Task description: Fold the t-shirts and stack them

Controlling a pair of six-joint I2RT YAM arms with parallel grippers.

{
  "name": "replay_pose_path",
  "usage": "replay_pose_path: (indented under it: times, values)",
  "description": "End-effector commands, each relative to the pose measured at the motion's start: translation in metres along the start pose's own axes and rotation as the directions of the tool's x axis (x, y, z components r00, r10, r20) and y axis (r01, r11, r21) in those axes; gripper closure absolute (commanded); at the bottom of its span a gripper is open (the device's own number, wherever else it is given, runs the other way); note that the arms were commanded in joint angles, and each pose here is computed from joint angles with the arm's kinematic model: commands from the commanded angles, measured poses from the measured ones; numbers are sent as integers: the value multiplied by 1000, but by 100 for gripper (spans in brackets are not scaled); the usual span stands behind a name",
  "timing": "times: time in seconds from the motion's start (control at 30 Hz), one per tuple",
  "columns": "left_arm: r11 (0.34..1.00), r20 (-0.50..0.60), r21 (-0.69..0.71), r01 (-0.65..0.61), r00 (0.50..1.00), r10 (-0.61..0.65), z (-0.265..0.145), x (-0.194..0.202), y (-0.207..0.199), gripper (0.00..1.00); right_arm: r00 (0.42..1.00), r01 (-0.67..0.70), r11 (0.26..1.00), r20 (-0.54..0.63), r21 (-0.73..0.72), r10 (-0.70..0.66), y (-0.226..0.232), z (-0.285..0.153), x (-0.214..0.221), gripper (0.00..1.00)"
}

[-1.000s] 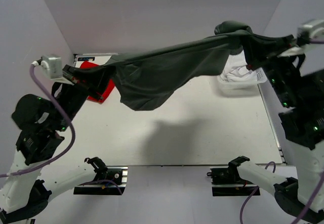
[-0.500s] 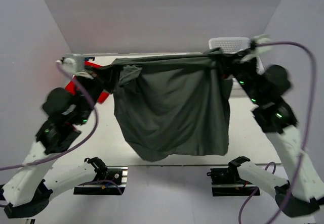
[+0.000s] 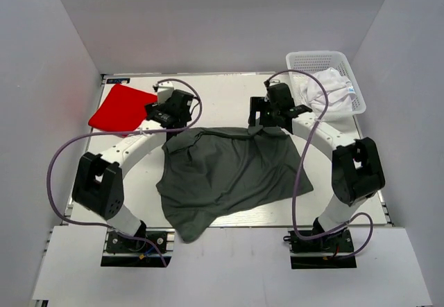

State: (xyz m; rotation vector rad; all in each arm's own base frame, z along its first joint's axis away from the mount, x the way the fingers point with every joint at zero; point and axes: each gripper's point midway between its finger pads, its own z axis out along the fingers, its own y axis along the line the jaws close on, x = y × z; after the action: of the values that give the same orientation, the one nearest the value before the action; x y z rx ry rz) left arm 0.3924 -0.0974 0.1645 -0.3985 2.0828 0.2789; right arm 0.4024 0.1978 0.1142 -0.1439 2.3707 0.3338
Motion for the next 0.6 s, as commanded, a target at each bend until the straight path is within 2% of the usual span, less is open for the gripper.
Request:
replay_pose_path:
  times: [0.0, 0.03, 0.13, 0.2, 0.3, 0.43, 0.47, 0.5, 0.57]
  values:
    - [989, 35, 53, 139, 989, -141, -21, -50, -7, 1, 990, 20, 995, 140, -101, -5, 27, -36, -50, 10]
    - [988, 44, 87, 127, 990, -131, -21, -54, -13, 1, 986, 17, 992, 164, -128, 4, 29, -44, -50, 10]
    - [979, 20, 164, 124, 991, -129, -31, -50, -14, 1, 991, -7, 992, 132, -126, 24, 22, -45, -22, 10]
    - [968, -51, 233, 97, 995, -87, -37, -22, -16, 1, 990, -22, 991, 132, -131, 40, 20, -51, -12, 10]
    - [942, -92, 327, 78, 994, -51, -53, -1, -22, 1, 992, -51, 991, 106, -122, 64, 15, -53, 4, 10]
    - [901, -253, 427, 80, 967, 34, -64, 68, -25, 1, 992, -99, 993, 65, -71, 104, -1, -54, 35, 10]
    - [892, -248, 443, 89, 968, 26, -64, 72, -26, 1, 991, -104, 991, 72, -85, 110, 3, -56, 35, 10]
    - [896, -271, 438, 81, 962, 46, -60, 93, -21, 1, 994, -102, 989, 39, -105, 106, 4, -55, 49, 10]
    - [886, -287, 451, 111, 958, 26, -53, 99, -26, 1, 993, -106, 989, 40, -108, 111, 2, -48, 58, 10]
